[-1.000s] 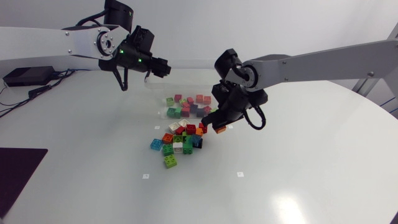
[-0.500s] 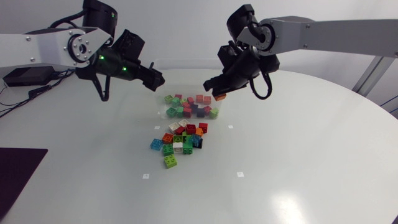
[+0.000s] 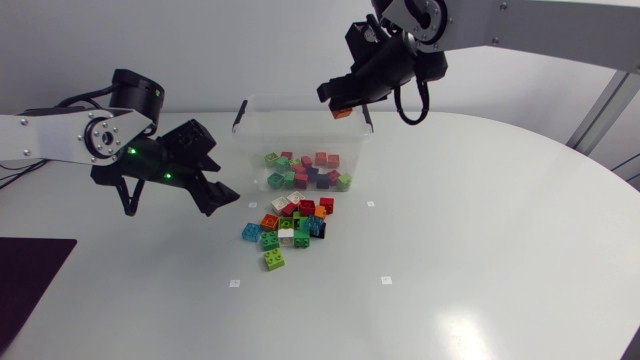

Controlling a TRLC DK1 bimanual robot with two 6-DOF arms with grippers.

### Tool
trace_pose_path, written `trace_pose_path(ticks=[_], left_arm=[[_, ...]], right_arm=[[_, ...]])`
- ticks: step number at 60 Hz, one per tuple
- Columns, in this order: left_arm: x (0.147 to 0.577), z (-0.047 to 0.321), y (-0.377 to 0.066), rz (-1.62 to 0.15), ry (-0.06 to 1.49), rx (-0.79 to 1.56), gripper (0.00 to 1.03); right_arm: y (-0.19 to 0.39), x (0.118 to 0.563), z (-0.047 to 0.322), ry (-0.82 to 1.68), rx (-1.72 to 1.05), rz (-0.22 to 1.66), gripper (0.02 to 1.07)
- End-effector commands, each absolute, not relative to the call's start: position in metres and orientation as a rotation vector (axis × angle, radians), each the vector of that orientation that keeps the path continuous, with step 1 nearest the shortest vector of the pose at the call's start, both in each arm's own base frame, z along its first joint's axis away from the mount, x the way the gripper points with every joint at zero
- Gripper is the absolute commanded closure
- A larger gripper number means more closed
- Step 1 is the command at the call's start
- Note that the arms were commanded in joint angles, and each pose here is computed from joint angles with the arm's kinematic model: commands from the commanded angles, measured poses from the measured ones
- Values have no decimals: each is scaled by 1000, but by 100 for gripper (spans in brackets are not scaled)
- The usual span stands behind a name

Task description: Place the duplo bricks in the container

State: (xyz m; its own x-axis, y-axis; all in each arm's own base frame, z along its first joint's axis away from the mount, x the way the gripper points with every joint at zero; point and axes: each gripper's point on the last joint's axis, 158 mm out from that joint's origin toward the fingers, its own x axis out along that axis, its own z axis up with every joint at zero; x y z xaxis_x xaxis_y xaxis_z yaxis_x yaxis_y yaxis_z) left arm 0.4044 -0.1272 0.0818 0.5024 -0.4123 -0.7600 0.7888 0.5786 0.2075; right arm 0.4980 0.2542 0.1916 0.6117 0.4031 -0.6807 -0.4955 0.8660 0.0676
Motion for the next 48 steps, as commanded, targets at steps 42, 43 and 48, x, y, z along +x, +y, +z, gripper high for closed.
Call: trace_pose_path(ticks=[42,43,48], left_arm=[[384,-15,-152,-1244,794,1073,4],[383,-15,-153,-1254,793,1079,4],[383,-19,-152,-1281,793,1100,5]], right_arm=[[280,565,156,690,-136,506,16],[280,565,157,687,-136,503,14],[281,561,164,673,-137,507,12]])
